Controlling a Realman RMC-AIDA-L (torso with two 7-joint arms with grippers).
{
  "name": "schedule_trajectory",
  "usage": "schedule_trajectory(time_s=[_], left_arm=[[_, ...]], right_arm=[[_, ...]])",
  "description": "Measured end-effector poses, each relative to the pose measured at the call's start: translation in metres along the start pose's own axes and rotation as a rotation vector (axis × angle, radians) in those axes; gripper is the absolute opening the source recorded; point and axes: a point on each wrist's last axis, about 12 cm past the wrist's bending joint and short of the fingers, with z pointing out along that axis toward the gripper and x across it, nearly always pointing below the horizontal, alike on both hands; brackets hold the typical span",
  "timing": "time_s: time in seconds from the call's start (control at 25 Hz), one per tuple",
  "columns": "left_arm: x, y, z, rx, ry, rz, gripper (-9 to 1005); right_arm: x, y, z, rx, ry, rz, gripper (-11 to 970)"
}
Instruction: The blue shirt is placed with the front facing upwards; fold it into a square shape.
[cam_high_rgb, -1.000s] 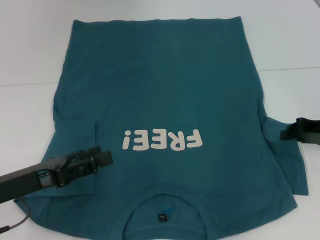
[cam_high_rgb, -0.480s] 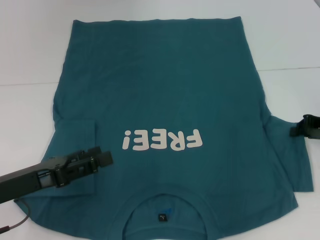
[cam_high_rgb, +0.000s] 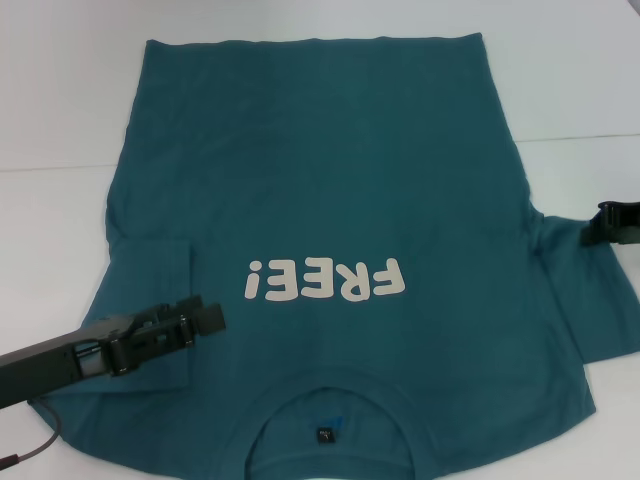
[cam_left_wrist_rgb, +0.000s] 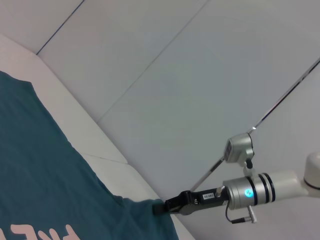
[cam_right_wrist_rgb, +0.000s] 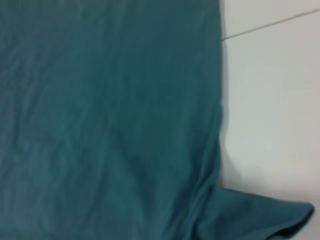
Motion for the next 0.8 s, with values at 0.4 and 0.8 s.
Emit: schedule_trajectory(time_s=[0.4, 0.8], left_arm=[[0.0, 0.0, 0.0, -0.002, -0.002, -0.005, 750], [0.001, 0.0, 0.0, -0.004, -0.002, -0.024, 751]], right_arm=[[-0.017, 0.003, -0.012, 0.071, 0.003, -0.045, 22], [-0.033, 0.013, -0.017, 0.121, 0.017, -0.112, 23]])
